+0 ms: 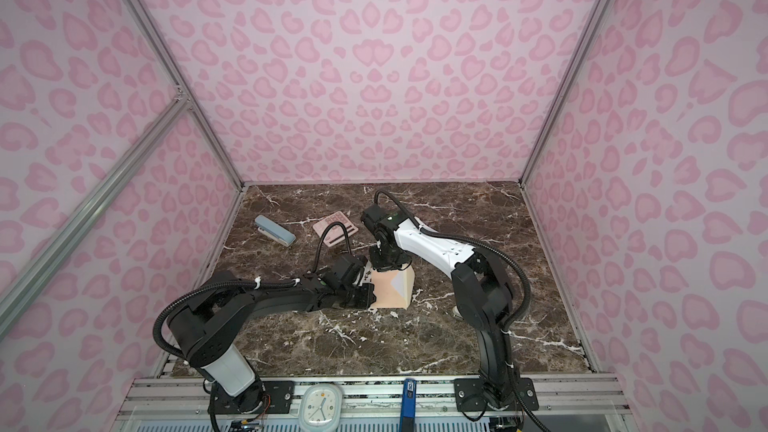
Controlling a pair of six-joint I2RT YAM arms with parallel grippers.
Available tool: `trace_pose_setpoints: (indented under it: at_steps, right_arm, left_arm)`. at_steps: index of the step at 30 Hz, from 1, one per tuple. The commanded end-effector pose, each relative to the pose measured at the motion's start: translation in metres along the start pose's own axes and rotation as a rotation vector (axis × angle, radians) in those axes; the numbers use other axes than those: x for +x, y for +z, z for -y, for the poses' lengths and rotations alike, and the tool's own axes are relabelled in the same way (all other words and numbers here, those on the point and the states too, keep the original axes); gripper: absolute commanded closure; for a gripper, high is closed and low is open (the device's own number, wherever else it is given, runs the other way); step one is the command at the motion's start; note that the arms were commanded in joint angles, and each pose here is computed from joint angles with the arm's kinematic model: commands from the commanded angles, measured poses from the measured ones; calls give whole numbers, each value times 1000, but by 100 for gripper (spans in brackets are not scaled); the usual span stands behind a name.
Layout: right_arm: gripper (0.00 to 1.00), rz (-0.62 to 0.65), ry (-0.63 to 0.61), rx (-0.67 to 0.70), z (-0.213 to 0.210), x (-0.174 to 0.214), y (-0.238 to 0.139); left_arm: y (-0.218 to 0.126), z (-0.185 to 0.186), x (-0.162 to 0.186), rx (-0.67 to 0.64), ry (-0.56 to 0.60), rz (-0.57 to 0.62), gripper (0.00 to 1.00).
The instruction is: Place the letter into the envelope and seal it
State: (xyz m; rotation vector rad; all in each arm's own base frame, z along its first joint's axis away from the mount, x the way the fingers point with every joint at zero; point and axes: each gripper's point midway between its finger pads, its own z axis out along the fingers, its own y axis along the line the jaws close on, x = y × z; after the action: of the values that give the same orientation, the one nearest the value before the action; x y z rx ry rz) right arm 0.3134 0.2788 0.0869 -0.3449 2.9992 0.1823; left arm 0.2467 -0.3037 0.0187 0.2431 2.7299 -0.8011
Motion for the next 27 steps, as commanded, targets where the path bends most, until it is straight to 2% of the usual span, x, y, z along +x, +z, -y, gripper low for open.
trace_pose_setpoints:
  at_steps: [1, 16, 27]
  right_arm:
    - [95, -32, 12, 7, 0, 5, 5]
    - [98, -146, -6, 27, -1, 22, 25]
    - [99, -165, -11, 32, -2, 18, 37]
  left_arm:
    - [1, 0, -2, -5, -5, 5, 96]
    - [3, -3, 1, -23, -10, -19, 96]
    - [5, -3, 2, -23, -8, -27, 96]
